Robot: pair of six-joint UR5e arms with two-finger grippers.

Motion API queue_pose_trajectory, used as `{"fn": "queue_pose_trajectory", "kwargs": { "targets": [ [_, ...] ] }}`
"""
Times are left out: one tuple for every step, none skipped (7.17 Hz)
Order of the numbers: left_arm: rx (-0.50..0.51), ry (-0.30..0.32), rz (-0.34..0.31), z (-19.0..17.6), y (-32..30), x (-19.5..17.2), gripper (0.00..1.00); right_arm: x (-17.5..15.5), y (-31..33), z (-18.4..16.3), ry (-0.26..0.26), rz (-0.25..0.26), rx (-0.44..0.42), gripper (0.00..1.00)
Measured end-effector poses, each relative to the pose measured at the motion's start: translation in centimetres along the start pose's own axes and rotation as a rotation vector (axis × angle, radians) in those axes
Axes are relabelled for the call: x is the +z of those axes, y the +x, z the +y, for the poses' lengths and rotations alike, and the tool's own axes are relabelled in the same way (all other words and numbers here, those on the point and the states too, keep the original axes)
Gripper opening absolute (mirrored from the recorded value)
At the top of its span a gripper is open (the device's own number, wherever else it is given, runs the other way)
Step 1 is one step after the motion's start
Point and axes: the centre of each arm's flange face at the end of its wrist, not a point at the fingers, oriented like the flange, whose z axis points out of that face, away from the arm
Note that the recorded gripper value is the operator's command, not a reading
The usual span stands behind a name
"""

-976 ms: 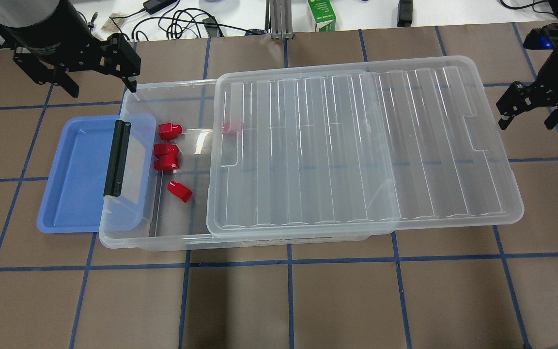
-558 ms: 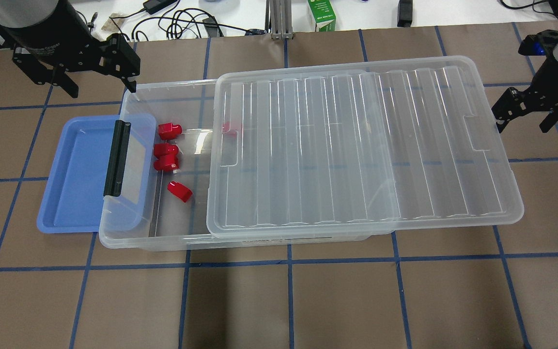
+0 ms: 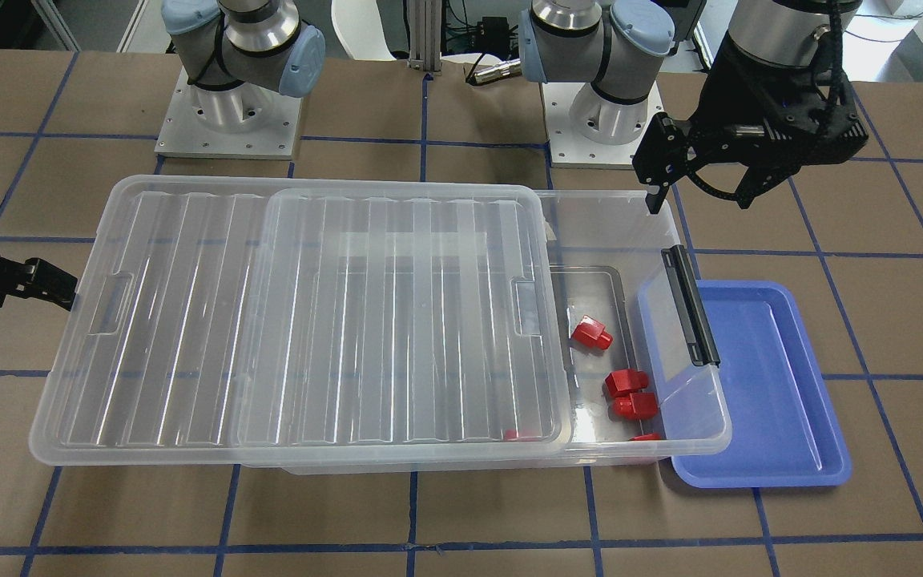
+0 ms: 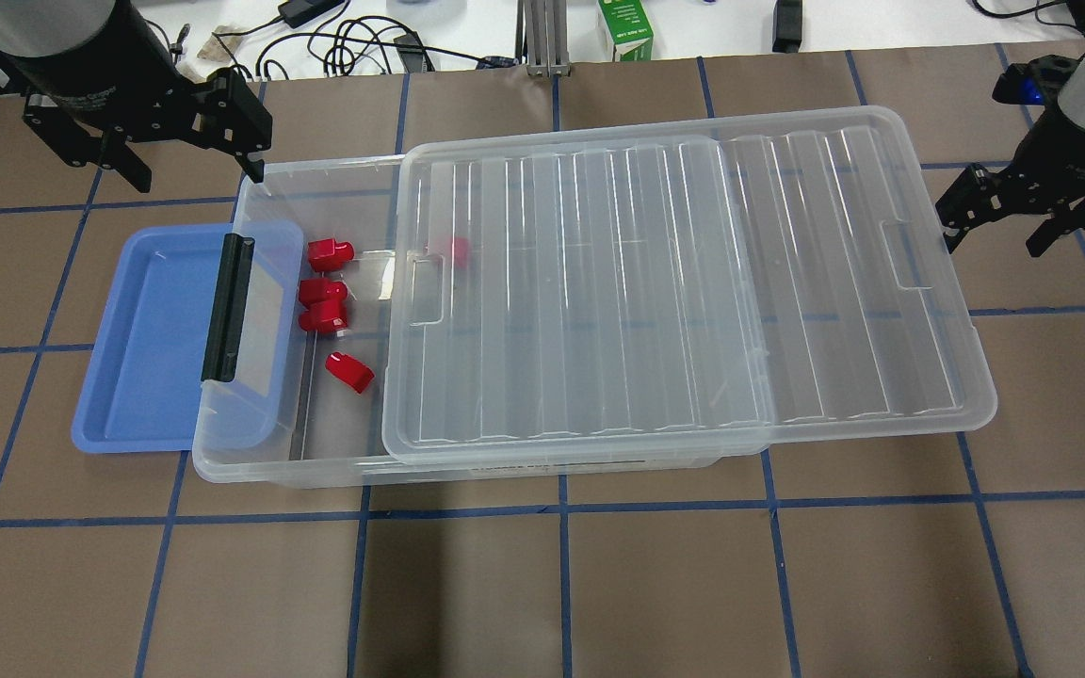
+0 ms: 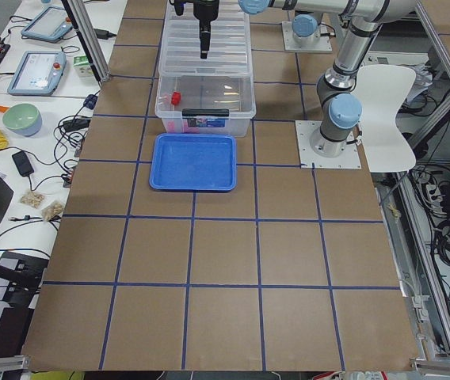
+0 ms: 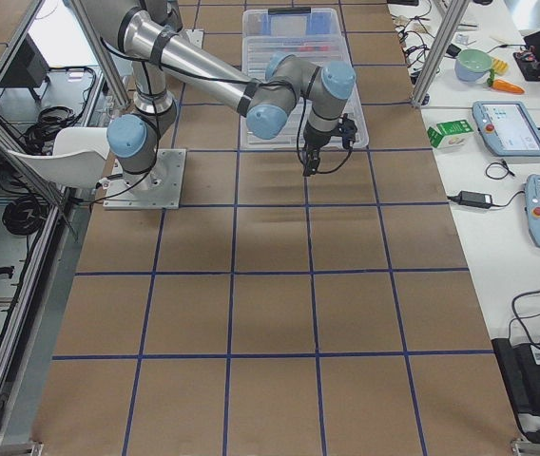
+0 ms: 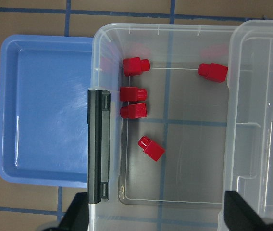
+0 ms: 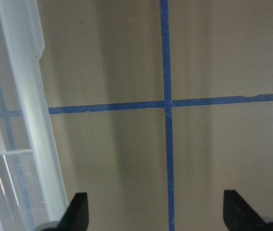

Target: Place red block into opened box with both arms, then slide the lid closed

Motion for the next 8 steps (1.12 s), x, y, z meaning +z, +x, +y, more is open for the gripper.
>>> {"fn": "queue_pose_trajectory", "kwargs": {
  "targets": [
    [0.0,0.0,0.0,0.1,0.0,0.0,1.0,0.0,-1.0,-0.1,0.001,-0.002,0.012,1.0],
    [0.0,0.0,-0.001,0.1,0.0,0.0,1.0,0.1,-2.2,-0.2,0.0,-0.002,0.027,1.0],
    [0.0,0.001,0.0,0.1,0.0,-0.1,1.0,0.1,-3.5,-0.3,0.001,0.001,0.037,1.0],
    [0.0,0.002,0.0,0.2,0.0,-0.1,1.0,0.2,-5.2,-0.3,0.002,0.004,0.051,1.0],
    [0.0,0.003,0.001,0.2,0.0,-0.2,1.0,0.3,-6.7,-0.4,0.004,0.008,0.065,1.0],
    [0.0,0.003,0.001,0.2,0.0,-0.2,1.0,0.4,-8.0,-0.4,0.005,0.011,0.077,1.0],
    [0.0,0.003,0.001,0.2,0.0,-0.2,1.0,0.5,-9.5,-0.3,0.005,0.014,0.09,1.0],
    [0.0,0.004,0.0,0.2,0.0,-0.2,1.0,0.7,-10.8,-0.3,0.004,0.016,0.096,1.0]
  ]
}}
